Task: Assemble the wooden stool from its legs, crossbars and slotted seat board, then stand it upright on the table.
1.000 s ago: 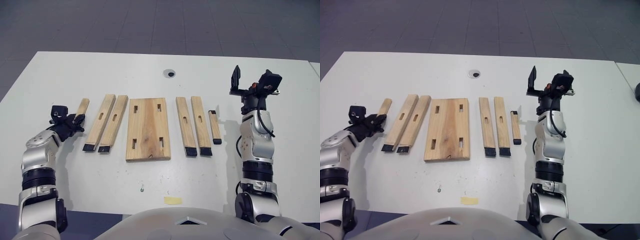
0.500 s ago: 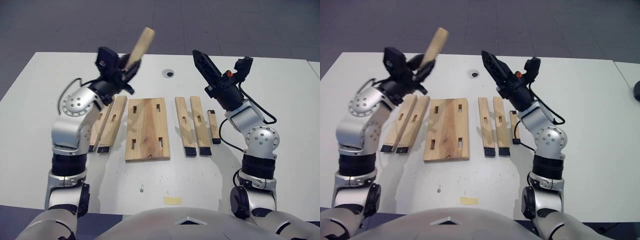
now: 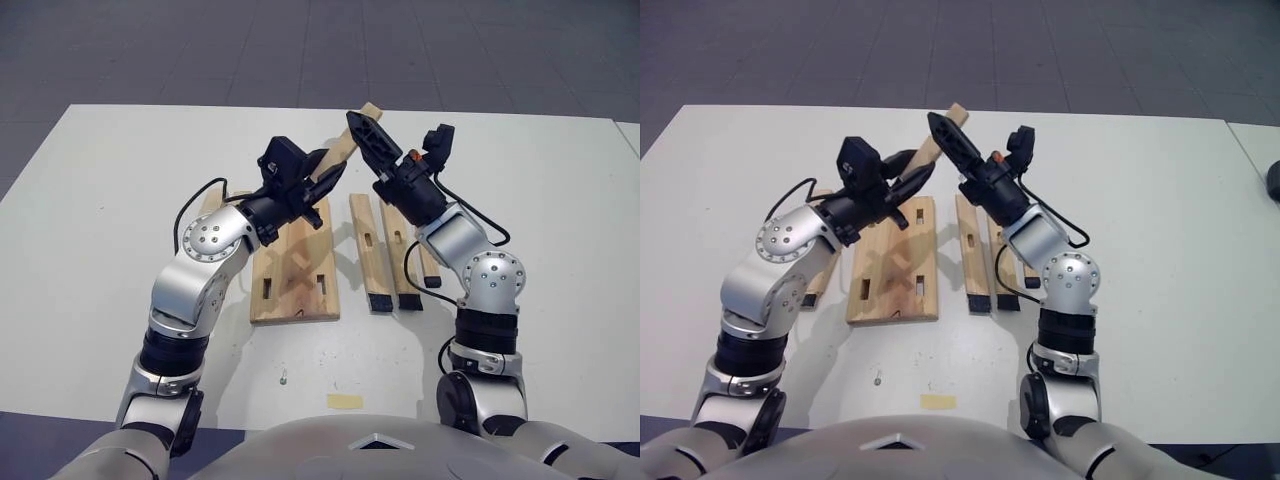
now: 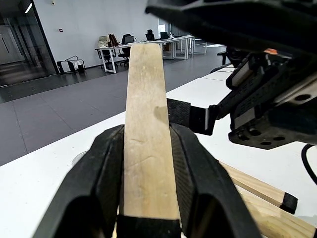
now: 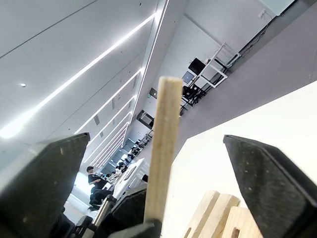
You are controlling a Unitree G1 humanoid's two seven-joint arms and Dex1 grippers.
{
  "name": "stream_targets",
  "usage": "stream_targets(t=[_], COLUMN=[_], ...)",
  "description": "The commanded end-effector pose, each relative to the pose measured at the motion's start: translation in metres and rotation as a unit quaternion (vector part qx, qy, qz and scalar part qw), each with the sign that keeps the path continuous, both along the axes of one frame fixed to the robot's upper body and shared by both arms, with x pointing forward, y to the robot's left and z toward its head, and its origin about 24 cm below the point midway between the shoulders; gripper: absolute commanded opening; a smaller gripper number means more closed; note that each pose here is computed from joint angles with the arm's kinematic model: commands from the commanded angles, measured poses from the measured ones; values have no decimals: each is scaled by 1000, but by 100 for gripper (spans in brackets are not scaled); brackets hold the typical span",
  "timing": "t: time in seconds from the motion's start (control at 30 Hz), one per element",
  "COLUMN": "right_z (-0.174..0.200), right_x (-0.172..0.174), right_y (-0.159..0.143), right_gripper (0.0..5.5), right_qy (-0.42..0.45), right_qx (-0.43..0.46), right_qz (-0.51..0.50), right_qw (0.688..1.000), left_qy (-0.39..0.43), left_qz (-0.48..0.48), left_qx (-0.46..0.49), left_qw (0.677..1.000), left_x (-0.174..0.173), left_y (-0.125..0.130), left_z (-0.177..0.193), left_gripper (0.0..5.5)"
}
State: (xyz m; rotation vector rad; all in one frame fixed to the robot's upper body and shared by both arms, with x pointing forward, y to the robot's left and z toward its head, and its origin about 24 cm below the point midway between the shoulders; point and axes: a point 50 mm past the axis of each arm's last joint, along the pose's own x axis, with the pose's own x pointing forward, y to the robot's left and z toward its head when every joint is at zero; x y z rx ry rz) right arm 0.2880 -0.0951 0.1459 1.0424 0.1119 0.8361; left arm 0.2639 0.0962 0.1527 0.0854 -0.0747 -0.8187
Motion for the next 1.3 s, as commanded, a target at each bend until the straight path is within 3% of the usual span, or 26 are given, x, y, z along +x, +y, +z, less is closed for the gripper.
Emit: stream_targets(t=[0.03,0.8,1.0,1.1,1.3], right_z=[2,-6,-5,-11,-37], right_x=[-3,-8,-4,1,-12], right_y=[3,-11,-17,-31,-69], right_gripper=[434,51,41,41,41], right_qy=[0,25,23,37,79], right_qx=[5,8,12,-8,-55], right_qz=[15,-23,-50,-113,-219], right_qw=[1000,999,998,993,971], left_qy=[-7,-38,-31,-19,3], left_qz=[-18,-15,-17,-13,129], left_qx=[17,60,58,30,-94], left_qw=[1000,997,998,999,987], left_x=[-6,-11,-11,-10,8], left_y=[0,-4,-4,3,60], left_z=[0,-3,-5,1,26], left_gripper=[130,130,130,197,292])
